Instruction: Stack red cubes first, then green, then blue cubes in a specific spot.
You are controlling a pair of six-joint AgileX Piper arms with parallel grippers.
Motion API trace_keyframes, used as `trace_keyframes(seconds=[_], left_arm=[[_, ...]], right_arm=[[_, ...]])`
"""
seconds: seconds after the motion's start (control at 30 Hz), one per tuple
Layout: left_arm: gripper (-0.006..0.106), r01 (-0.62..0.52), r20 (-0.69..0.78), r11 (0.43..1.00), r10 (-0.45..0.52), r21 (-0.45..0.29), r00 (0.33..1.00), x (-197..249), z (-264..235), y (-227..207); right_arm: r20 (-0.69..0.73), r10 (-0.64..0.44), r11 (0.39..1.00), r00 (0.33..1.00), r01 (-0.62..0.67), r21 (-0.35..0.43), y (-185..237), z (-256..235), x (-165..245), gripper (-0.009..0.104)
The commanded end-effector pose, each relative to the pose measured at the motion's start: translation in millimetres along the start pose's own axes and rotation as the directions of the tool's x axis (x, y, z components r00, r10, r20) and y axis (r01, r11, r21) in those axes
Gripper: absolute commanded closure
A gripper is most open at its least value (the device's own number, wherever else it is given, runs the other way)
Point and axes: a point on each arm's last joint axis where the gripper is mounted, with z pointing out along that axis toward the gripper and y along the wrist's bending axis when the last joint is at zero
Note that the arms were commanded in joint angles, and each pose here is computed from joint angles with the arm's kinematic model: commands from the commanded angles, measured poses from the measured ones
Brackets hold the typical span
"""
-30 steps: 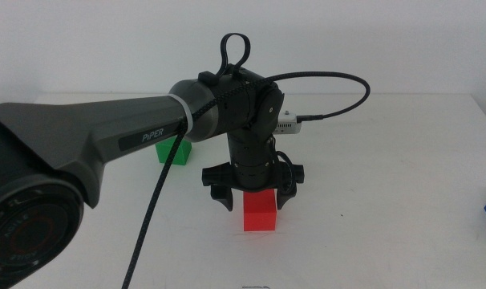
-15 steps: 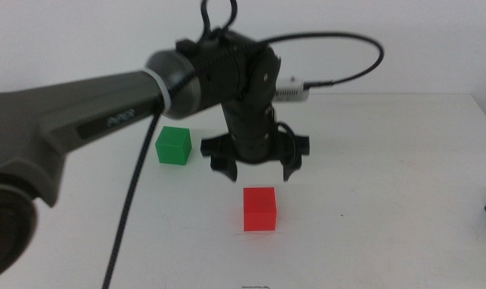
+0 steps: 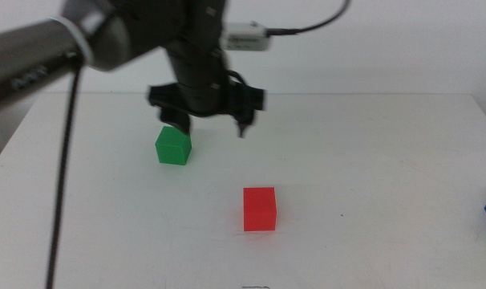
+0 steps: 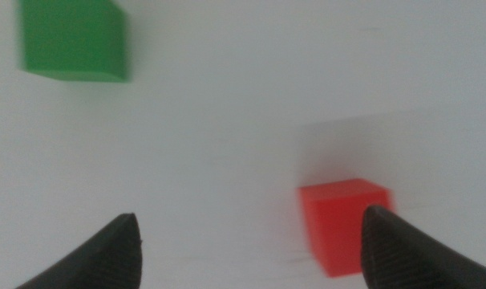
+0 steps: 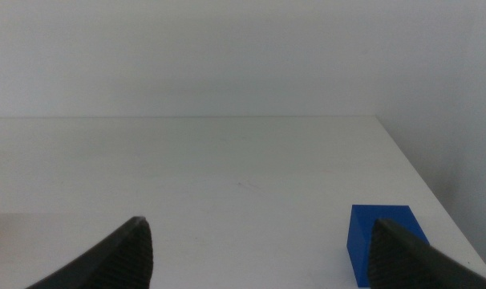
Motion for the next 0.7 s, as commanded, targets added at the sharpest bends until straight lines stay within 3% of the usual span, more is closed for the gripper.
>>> trace_keyframes(seconds=[0.0, 0.2, 0.37, 0.67], left_arm=[[0.007, -0.035, 0.096, 0.999, 0.031, 0.036, 0.995, -10.2, -36.8, 18.7], [0.007, -0.062, 0.093, 0.998, 0.06, 0.018, 0.994, -24.3, -35.2, 64.3], [0.007, -0.024, 0.142, 0.999, 0.02, 0.027, 0.99, -38.2, -31.3, 98.8], [0.007, -0.02, 0.103, 0.999, 0.016, 0.036, 0.995, -63.9, 9.3, 119.8]], right_arm=[[0.116, -0.02, 1.0, 0.993, 0.02, -0.001, 0.5, -3.5, -13.9, 0.001], [0.116, -0.02, 1.0, 0.993, 0.02, -0.001, 0.5, -3.5, -13.9, 0.001], [0.116, -0.02, 1.0, 0.993, 0.02, -0.001, 0.5, -3.5, -13.9, 0.001], [0.116, -0.02, 1.0, 0.993, 0.02, -0.001, 0.5, -3.5, -13.9, 0.001]])
